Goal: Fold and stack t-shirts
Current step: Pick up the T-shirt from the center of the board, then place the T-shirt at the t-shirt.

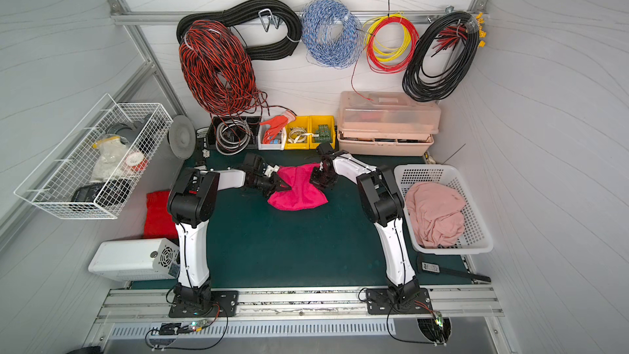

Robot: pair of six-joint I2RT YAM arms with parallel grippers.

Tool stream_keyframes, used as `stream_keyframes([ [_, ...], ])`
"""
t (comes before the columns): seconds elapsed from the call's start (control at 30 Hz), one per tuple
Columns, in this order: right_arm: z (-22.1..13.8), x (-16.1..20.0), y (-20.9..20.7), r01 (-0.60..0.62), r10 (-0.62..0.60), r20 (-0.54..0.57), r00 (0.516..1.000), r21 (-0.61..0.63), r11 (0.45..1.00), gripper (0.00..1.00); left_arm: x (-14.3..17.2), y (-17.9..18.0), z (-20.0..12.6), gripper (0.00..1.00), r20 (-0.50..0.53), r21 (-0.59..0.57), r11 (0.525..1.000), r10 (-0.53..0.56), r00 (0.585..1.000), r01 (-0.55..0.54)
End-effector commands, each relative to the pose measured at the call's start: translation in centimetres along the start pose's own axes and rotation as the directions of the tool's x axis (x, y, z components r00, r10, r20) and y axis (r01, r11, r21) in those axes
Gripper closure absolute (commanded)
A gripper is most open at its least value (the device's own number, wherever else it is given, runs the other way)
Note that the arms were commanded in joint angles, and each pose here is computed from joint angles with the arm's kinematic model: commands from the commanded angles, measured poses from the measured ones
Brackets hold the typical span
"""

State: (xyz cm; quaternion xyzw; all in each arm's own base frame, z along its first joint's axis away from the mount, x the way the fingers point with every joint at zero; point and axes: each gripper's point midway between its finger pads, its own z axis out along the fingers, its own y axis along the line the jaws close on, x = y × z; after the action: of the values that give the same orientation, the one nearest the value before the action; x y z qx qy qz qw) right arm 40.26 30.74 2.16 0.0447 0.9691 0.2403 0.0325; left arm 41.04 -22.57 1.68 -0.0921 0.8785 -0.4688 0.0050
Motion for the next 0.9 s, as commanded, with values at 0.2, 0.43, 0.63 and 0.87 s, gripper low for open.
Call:
stream_keyframes([
  [0.2, 1.2, 4.8, -5.7, -0.007, 0.03, -0.109, 0.994, 0.201, 0.98, 1.0, 1.9, 4.7, -5.5, 1.0, 0.078, -0.526, 0.849, -0.021, 0.997, 0.059],
  [0.43, -2.4, 7.6, -7.0, -0.003, 0.024, -0.1, 0.995, 0.198, 0.98, 1.0, 1.6, -0.4, -19.1, 1.0, 0.113, -0.851, 0.526, 0.203, 0.973, -0.011],
  [0.63, -4.6, 11.4, -8.4, 0.006, 0.02, -0.119, 0.993, 0.208, 0.978, 1.0, 2.8, -1.9, -26.4, 1.0, 0.061, -0.963, 0.271, 0.258, 0.964, -0.011],
  [0.87, -6.8, 15.1, -11.2, 0.043, -0.001, -0.159, 0.987, 0.261, 0.964, 1.0, 4.5, 0.4, -30.2, 1.0, 0.062, -0.977, 0.215, 0.205, 0.977, 0.017],
])
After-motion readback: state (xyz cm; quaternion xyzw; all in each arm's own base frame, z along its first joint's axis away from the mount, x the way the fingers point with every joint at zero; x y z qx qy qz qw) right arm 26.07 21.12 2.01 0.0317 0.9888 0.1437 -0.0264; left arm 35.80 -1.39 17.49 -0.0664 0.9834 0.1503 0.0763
